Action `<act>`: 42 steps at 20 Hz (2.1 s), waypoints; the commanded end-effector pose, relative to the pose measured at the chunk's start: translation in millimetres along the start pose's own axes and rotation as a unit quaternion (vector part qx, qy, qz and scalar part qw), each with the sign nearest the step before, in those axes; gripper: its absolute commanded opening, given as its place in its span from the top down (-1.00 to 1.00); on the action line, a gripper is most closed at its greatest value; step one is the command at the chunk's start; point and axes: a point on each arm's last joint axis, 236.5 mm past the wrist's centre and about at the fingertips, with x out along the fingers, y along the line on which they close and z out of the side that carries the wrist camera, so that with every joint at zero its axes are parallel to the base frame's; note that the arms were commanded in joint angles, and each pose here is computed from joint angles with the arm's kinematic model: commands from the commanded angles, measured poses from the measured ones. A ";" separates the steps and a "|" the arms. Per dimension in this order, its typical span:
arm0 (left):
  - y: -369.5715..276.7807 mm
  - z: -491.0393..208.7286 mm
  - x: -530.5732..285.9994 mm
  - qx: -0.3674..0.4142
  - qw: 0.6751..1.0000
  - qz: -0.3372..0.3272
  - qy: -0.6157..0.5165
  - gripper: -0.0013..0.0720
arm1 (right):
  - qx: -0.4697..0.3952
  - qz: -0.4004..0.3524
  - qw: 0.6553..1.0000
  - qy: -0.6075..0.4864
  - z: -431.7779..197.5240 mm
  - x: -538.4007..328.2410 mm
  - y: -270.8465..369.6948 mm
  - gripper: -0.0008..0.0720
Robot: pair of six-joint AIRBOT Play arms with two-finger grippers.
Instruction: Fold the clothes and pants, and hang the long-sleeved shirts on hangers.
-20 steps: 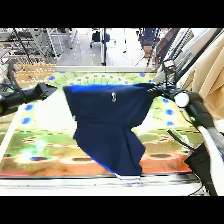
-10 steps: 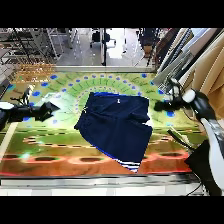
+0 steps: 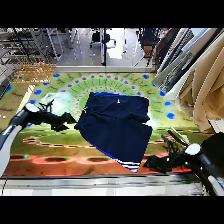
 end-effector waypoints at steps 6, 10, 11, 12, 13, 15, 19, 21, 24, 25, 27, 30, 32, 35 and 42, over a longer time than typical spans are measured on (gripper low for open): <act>-9.3 16.1 42.0 -0.034 0.999 -0.009 -0.032 -0.41 | 0.017 0.052 0.997 -0.056 7.2 26.0 1.8 -0.42; -6.2 15.9 48.1 -0.042 0.999 -0.010 -0.028 -0.16 | 0.023 0.075 0.997 -0.019 6.7 55.8 8.3 -0.38; -4.5 14.7 50.3 -0.044 0.999 -0.009 -0.025 -0.16 | 0.024 0.067 0.997 -0.006 3.8 67.4 6.4 -0.38; -3.6 14.1 51.8 -0.046 0.999 -0.009 -0.023 -0.16 | 0.028 0.057 0.998 -0.001 3.4 78.1 4.1 -0.30; -2.3 13.7 53.0 -0.047 0.999 -0.009 -0.022 -0.16 | 0.029 0.052 0.998 -0.006 6.5 86.5 3.9 0.12; -1.2 13.8 54.0 -0.048 0.999 -0.008 -0.021 0.59 | 0.021 0.058 0.998 -0.022 14.1 88.9 10.5 0.95; -4.8 18.5 46.3 -0.042 0.999 -0.021 -0.028 0.95 | -0.062 0.076 0.994 -0.052 24.5 61.9 42.7 0.95; -11.8 18.3 28.6 -0.011 0.999 -0.029 -0.025 0.95 | -0.106 0.069 0.989 -0.073 27.8 38.2 60.4 0.95; -16.4 11.5 -2.5 -0.003 0.999 -0.035 -0.017 0.95 | -0.159 0.015 0.981 -0.110 31.0 -4.6 73.4 0.96; -16.1 5.8 -7.4 0.002 0.999 -0.031 -0.008 0.95 | -0.177 0.003 0.977 -0.122 30.4 -18.3 79.4 0.96; -14.2 -7.0 -3.9 -0.011 0.999 -0.030 0.018 0.81 | -0.203 0.000 0.967 -0.154 31.1 -41.5 96.6 0.96; -7.0 -28.4 17.1 -0.074 0.996 -0.021 0.053 -0.82 | -0.206 0.010 0.964 -0.166 29.0 -49.2 106.4 0.96; -0.9 -41.4 28.8 -0.088 0.993 -0.017 0.073 -0.81 | -0.203 0.009 0.965 -0.166 29.6 -48.6 105.7 0.95; 7.4 -43.0 42.6 -0.122 0.990 -0.017 0.070 -0.81 | -0.204 0.009 0.964 -0.168 30.8 -49.1 105.9 0.95; 3.9 23.9 47.6 -0.170 0.982 -0.054 -0.063 0.65 | -0.218 0.006 0.964 -0.153 24.1 -46.7 103.7 0.95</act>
